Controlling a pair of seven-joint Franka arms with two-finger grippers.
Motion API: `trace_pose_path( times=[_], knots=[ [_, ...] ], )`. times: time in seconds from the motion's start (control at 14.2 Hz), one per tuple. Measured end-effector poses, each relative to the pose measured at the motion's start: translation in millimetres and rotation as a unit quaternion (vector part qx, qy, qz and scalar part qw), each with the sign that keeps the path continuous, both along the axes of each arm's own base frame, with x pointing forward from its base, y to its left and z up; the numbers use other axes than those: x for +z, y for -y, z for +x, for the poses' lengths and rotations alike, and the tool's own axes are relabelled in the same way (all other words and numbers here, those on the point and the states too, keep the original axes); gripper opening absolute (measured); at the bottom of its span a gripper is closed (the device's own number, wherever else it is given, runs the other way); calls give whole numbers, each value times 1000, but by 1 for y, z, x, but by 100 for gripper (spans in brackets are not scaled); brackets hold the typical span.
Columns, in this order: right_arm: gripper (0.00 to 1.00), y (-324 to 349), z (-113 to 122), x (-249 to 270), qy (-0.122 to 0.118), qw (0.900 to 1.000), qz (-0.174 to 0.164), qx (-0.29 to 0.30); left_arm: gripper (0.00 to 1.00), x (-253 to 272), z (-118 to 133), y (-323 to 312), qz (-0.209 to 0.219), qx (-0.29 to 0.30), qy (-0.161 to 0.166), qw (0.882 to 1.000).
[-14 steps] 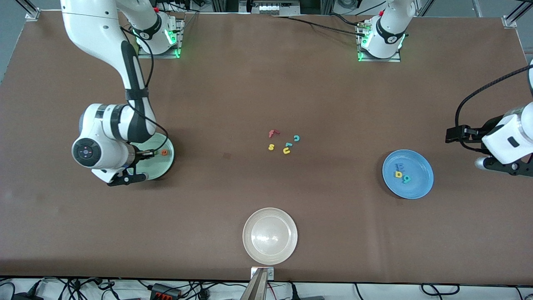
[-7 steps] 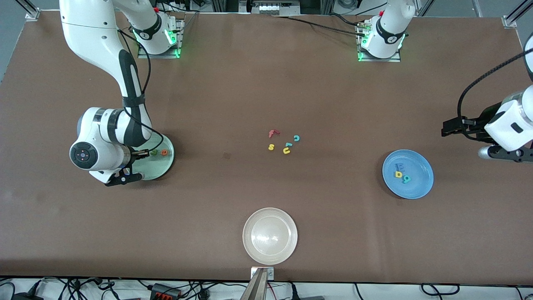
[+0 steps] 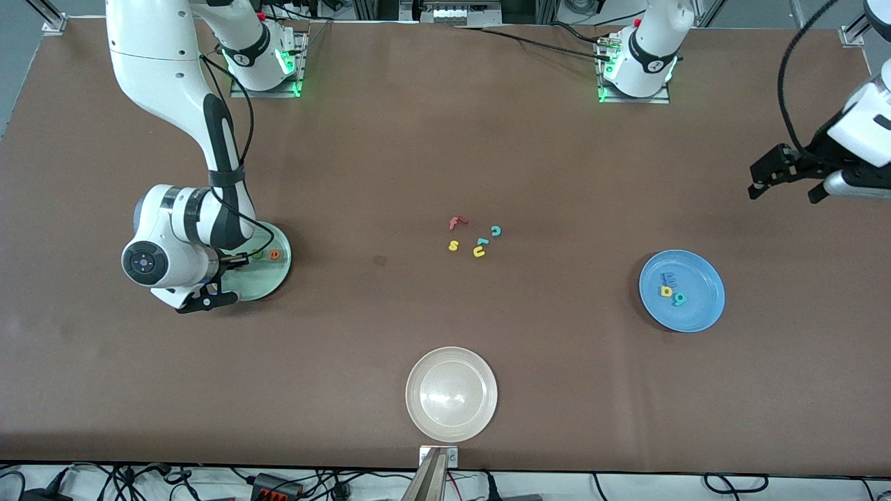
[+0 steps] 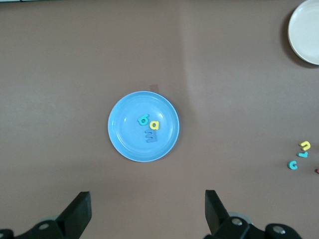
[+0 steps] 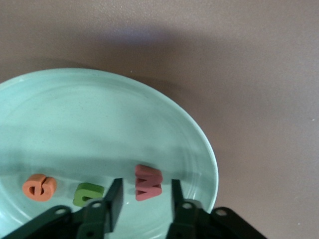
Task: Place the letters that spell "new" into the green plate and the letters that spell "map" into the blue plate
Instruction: 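Release the pink w on the green plate while the left gripper withdraws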
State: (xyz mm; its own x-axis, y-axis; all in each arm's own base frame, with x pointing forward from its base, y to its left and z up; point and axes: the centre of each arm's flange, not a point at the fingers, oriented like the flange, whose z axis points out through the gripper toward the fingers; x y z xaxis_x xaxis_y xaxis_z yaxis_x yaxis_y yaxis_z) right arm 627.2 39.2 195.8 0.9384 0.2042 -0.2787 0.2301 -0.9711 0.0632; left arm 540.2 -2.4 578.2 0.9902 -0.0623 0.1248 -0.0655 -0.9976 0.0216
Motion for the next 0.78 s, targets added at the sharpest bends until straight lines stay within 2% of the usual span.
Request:
trace_pose_path(
  times=[0.14, 0.35, 0.49, 0.63, 0.78],
  knots=[
    [71, -2, 5, 11, 10, 1000, 4, 1, 100, -4, -1, 4, 1, -3, -1, 1000],
    [100, -2, 15, 57, 27, 999, 19, -3, 100, -8, -4, 3, 1, -2, -18, 1000],
    [100, 1, 19, 96, 25, 999, 36, -19, 100, -9, -5, 2, 1, 0, -24, 1000],
    [100, 8, 22, 130, 28, 996, 58, -61, 100, -10, -6, 1, 2, 1, -31, 1000],
    [100, 6, 28, 155, 41, 992, 65, -103, 100, -11, -7, 2, 4, 1, -35, 999]
  ],
)
